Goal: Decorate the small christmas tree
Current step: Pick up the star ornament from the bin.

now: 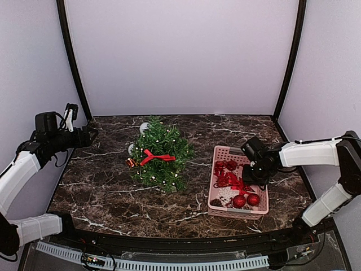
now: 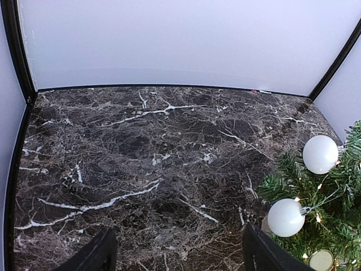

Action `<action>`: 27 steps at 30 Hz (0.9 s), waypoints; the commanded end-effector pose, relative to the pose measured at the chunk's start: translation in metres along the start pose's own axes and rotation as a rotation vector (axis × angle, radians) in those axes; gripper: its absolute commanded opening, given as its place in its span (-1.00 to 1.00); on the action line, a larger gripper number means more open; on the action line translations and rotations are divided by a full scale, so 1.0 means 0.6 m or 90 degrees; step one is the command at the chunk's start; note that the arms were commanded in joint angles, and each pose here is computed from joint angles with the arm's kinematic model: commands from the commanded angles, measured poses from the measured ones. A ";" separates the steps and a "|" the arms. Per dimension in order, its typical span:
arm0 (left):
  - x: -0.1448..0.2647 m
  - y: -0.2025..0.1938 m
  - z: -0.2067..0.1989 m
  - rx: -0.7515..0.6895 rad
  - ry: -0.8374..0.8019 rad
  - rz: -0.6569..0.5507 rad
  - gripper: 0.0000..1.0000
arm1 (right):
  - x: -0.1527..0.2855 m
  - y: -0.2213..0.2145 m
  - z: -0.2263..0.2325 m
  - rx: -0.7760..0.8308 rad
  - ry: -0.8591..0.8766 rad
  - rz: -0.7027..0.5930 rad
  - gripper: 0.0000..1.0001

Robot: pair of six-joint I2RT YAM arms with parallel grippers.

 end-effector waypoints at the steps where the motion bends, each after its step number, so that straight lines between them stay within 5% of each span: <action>1: 0.001 0.001 0.001 -0.013 0.000 -0.010 0.58 | -0.033 -0.017 0.001 -0.024 0.029 0.031 -0.20; 11: 0.003 0.001 0.000 -0.014 -0.002 -0.013 0.58 | -0.004 0.022 0.040 -0.065 0.183 -0.076 -0.36; 23: 0.006 0.000 -0.002 -0.015 -0.003 -0.015 0.58 | 0.032 0.030 0.027 -0.030 0.083 -0.107 -0.34; 27: 0.007 0.000 -0.002 -0.016 -0.004 -0.015 0.58 | 0.028 0.034 0.045 -0.009 0.069 -0.101 -0.63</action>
Point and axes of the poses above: each gripper's point midway between its finger pads, its own x axis back along the fingers, its own z axis along the line the jaws close on, y = z × x, the point moved 8 cm from there along x, back along the fingers, and after that the axes turned 1 degree about x, right-handed, at the moved point
